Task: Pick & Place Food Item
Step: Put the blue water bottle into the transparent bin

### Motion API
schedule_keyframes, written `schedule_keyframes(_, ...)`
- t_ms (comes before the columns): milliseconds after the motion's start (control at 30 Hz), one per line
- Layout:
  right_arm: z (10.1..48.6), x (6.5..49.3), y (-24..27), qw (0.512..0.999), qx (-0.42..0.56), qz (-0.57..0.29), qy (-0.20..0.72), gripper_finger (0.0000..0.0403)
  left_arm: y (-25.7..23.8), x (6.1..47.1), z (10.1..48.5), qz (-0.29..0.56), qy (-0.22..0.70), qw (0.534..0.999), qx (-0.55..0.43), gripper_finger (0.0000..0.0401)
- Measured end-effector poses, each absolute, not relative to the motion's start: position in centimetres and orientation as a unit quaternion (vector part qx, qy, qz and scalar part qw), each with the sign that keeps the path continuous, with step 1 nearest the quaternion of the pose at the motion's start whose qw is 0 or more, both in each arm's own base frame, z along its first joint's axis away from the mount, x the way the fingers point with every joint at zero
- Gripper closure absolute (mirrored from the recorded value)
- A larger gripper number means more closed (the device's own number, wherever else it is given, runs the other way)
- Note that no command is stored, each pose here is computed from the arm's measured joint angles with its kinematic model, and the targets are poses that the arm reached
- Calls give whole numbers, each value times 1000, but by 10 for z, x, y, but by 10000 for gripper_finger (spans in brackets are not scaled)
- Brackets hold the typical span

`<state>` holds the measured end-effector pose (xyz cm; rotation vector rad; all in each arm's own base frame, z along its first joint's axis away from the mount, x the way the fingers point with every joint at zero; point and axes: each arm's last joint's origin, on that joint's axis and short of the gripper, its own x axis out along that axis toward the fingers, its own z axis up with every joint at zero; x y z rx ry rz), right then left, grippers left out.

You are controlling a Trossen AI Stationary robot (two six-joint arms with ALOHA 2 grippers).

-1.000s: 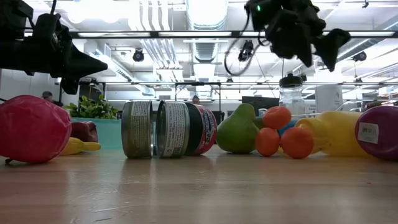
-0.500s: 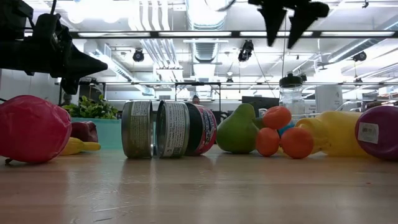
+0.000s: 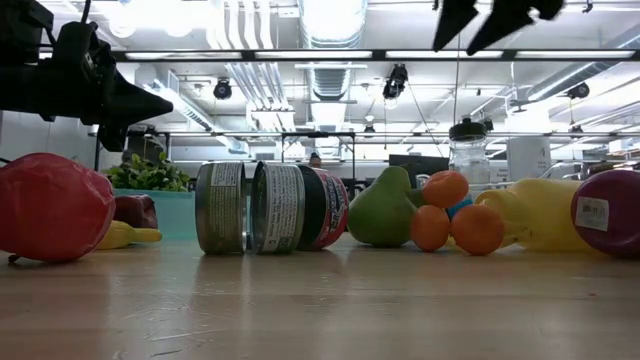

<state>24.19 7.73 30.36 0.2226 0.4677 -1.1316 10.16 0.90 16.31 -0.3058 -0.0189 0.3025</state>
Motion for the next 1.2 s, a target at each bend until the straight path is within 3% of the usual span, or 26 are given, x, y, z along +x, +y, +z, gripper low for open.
schedule_keyframes(233, 281, 220, 85, 817, 193, -532, 111, 104, 9, 102, 163, 150, -9, 977, -152, 400)
schedule_keyframes(533, 294, 235, 77, 818, 186, -533, 112, 104, 9, 102, 163, 150, -9, 977, -152, 400)
schedule_keyframes(700, 341, 254, 50, 814, 180, -506, 223, 104, 9, 102, 163, 150, -9, 977, -152, 400)
schedule_keyframes(867, 375, 274, 0, 820, 200, -411, 343, 104, 9, 102, 163, 150, -9, 977, -152, 400)
schedule_keyframes(1033, 374, 298, -43, 816, 222, -355, 399, 104, 9, 102, 163, 150, -9, 977, -152, 400)
schedule_keyframes(1200, 358, 325, -50, 808, 192, -317, 459, 104, 9, 102, 163, 150, -9, 977, -152, 400)
